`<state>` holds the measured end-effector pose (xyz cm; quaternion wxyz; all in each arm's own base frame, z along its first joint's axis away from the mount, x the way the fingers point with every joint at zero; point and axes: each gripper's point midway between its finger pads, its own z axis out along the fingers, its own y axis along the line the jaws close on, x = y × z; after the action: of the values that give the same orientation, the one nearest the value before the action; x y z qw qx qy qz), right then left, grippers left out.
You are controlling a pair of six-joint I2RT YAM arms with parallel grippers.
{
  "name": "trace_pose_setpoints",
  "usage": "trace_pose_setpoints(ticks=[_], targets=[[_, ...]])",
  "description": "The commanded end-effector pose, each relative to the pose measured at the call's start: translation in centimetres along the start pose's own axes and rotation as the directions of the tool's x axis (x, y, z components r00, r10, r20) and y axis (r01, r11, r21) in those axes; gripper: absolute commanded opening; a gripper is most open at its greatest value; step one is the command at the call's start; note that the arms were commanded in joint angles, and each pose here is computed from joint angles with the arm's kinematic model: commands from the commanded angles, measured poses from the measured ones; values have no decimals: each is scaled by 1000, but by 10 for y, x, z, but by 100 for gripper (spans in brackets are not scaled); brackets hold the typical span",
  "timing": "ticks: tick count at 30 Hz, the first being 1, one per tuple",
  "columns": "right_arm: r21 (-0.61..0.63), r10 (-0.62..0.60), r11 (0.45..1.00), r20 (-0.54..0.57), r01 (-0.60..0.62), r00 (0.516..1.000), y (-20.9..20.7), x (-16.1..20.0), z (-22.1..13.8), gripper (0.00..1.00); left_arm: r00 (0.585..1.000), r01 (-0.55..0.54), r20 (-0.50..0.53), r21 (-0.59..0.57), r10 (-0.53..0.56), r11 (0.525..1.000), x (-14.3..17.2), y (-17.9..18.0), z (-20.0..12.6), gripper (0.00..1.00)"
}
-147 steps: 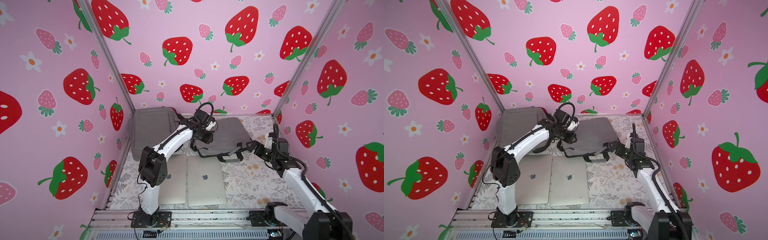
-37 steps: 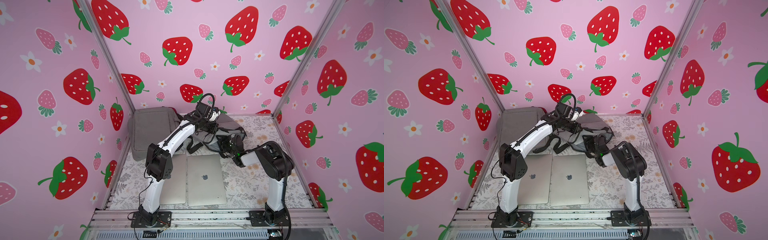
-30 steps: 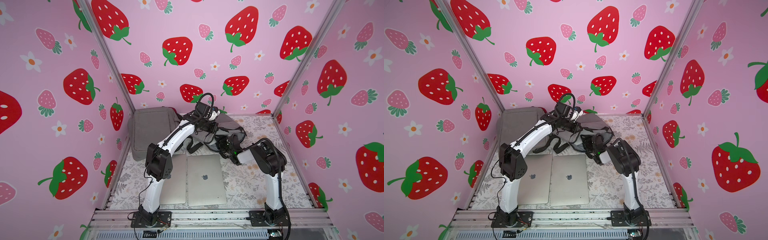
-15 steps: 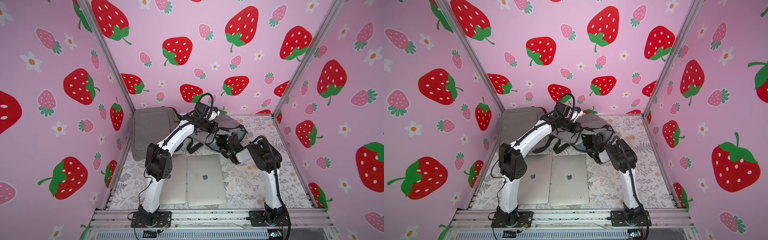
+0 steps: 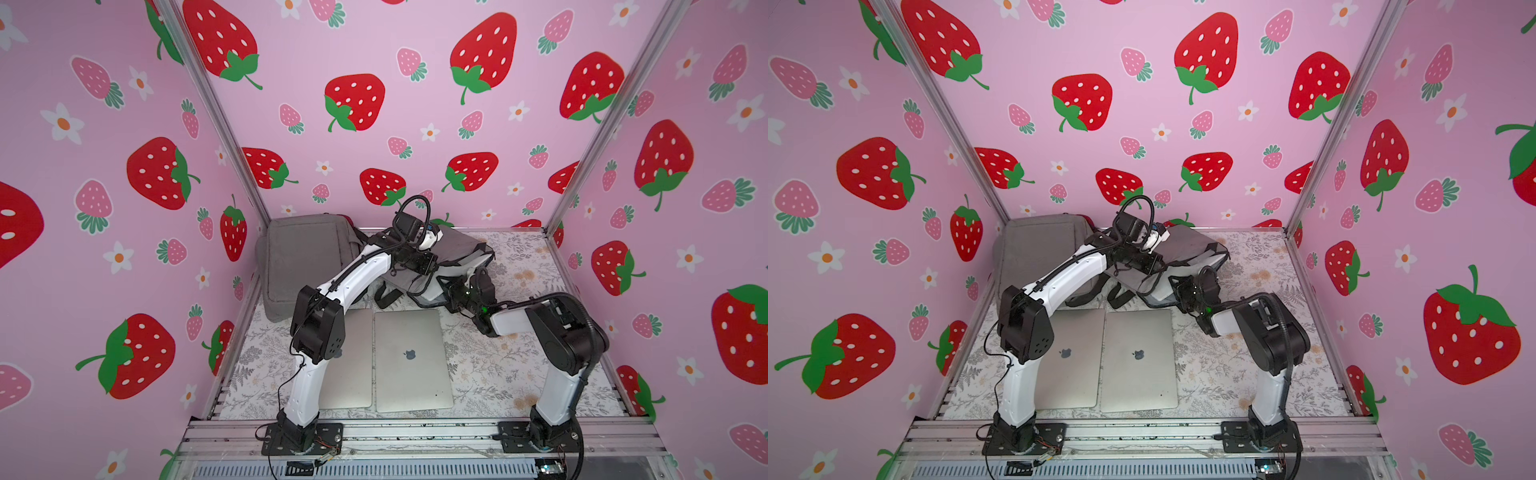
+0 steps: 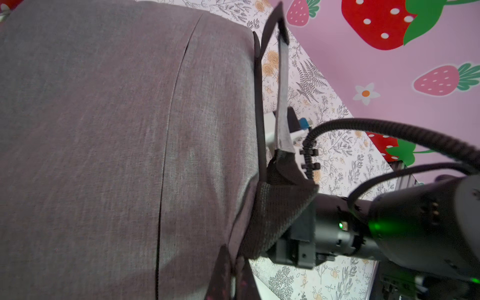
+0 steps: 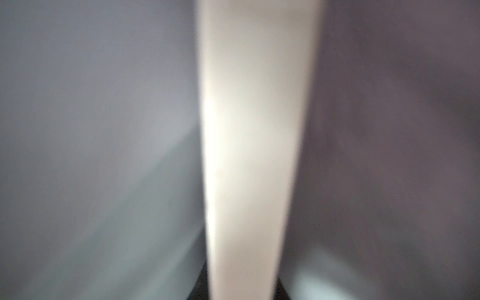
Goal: Open the zippered laptop bag and take out the laptop
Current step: Take out the laptop from the zippered laptop bag, then close the bag flap on the zippered laptop bag.
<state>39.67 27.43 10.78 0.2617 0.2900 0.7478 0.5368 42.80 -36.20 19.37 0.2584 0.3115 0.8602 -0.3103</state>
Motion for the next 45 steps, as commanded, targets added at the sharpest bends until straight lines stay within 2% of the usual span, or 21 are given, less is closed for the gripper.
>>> trace_pose_setpoints(ticks=[1, 9, 15, 18, 20, 26, 27, 33, 36, 37, 39, 40, 45], targets=[[-120, -119, 985, 36, 123, 992, 45, 2, -26, 0, 998, -22, 56, -26, 23, 999, -17, 5, -6, 0], [-52, -198, 979, -4, 198, 980, 44, 9, -79, 0, 1000, 22, 23, -49, -21, 999, -8, 15, 2, 0], [53, -277, 959, -24, 278, 961, 40, -9, -142, 0, 996, 92, 0, -28, -92, 995, -2, 16, 12, 0], [119, -313, 940, -68, 319, 947, 34, -13, -173, 0, 991, 134, -18, -10, -135, 991, 3, 15, 20, 1], [140, -300, 940, -92, 311, 949, 31, -16, -188, 0, 991, 131, -31, -12, -132, 991, 6, 11, 24, 2], [106, -281, 952, -66, 287, 957, 46, -24, -229, 0, 985, 158, -64, -20, -159, 987, 17, 9, 34, 4], [106, -281, 953, -52, 285, 958, 48, -26, -234, 0, 983, 166, -72, -18, -167, 986, 20, 8, 36, 9], [71, -313, 947, -22, 314, 949, 65, -38, -246, 0, 982, 162, -96, 2, -161, 987, 24, -3, 39, 21], [53, -348, 936, -27, 349, 937, 74, -44, -247, 0, 985, 139, -105, -7, -139, 990, 23, -4, 32, 33], [48, -354, 934, -25, 355, 935, 75, -46, -248, 0, 985, 129, -110, -17, -130, 992, 23, -4, 28, 39], [40, -365, 930, -23, 365, 931, 78, -50, -250, 0, 986, 120, -111, -39, -124, 992, 21, -1, 20, 60], [32, -378, 925, -25, 379, 926, 81, -51, -251, 0, 986, 117, -110, -47, -122, 992, 20, 0, 16, 64], [-47, -475, 880, -98, 473, 875, 99, -39, -252, 0, 980, 185, -76, -16, -186, 983, 7, -4, -11, 70]])
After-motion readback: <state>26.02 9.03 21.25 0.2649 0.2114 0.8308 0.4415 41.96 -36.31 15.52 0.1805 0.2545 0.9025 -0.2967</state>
